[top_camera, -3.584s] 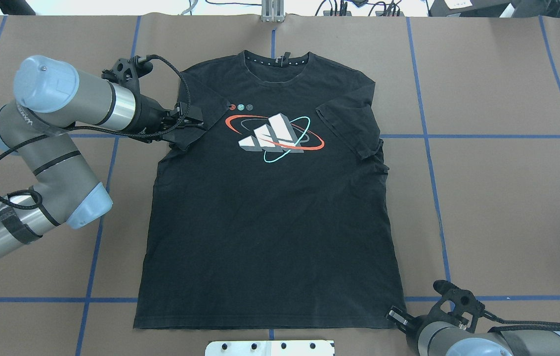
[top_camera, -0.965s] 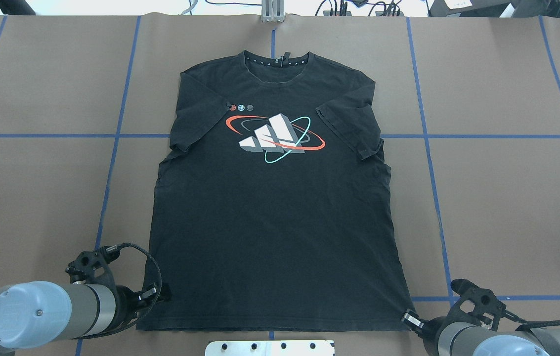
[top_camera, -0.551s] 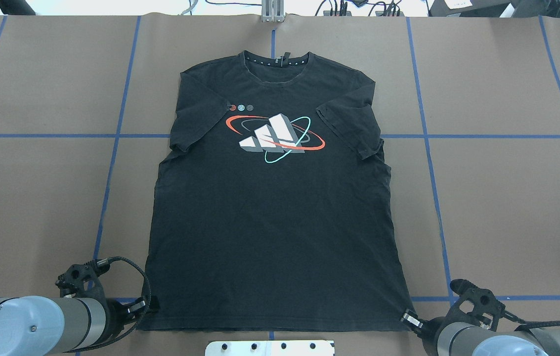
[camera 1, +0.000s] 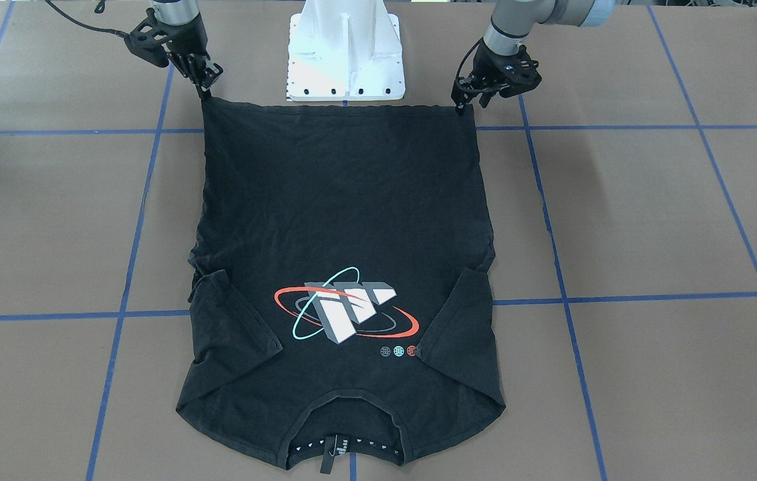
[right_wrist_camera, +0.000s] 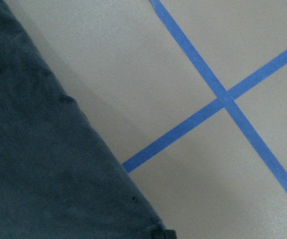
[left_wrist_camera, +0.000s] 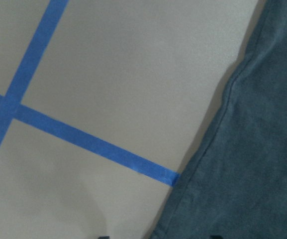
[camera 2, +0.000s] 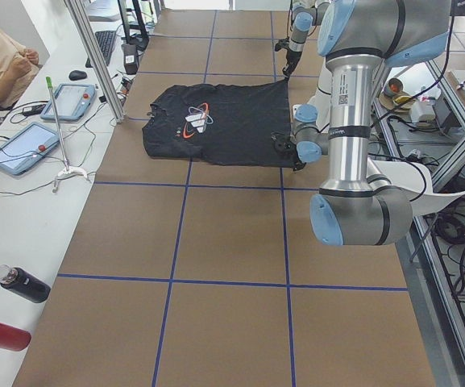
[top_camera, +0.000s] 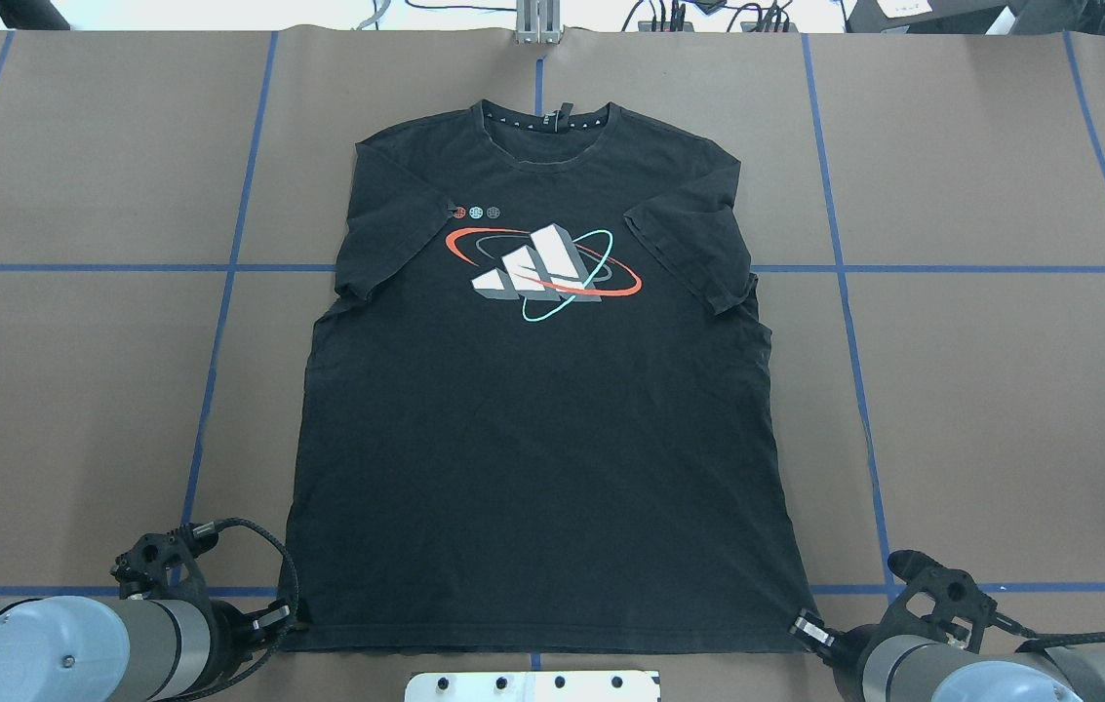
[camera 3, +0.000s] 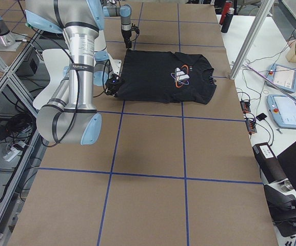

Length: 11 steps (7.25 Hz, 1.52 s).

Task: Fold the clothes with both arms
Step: 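Move the left gripper to the other near hem corner and grasp both corners, then lift both hem corners and fold them toward the collar with both grippers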

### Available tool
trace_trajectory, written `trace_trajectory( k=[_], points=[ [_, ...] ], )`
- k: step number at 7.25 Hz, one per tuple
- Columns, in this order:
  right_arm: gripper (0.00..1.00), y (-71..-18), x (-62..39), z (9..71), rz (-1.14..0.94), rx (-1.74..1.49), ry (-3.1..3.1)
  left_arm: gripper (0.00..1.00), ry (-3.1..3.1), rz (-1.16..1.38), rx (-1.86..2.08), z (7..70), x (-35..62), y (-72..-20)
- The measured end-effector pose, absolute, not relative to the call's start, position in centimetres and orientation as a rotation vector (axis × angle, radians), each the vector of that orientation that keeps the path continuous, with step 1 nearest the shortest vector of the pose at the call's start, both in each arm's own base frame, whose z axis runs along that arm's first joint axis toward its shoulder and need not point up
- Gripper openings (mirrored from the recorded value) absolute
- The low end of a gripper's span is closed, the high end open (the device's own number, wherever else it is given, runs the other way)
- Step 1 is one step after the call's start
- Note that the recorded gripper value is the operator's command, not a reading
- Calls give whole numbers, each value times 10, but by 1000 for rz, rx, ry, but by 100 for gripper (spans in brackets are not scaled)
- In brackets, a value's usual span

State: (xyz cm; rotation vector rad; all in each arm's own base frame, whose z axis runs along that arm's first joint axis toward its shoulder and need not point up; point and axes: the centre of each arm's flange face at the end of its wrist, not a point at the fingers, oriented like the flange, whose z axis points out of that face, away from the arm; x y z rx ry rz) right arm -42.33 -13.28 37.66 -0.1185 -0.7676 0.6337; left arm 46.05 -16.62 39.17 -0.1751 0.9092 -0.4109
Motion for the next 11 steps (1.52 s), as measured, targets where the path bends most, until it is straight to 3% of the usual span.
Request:
trace_trajectory(
  k=[1, 2, 8, 11],
  points=[
    [0, -133, -423, 376, 633, -119, -768, 20, 909, -408, -179, 391, 462, -164],
    [0, -133, -423, 376, 633, -119, -768, 0, 909, -408, -179, 391, 462, -163],
    [0, -134, -419, 373, 635, -123, -773, 0, 949, -402, -188, 369, 427, -161],
    [0, -134, -386, 346, 625, -183, -809, 0, 1020, -379, -254, 324, 388, -154]
  ],
)
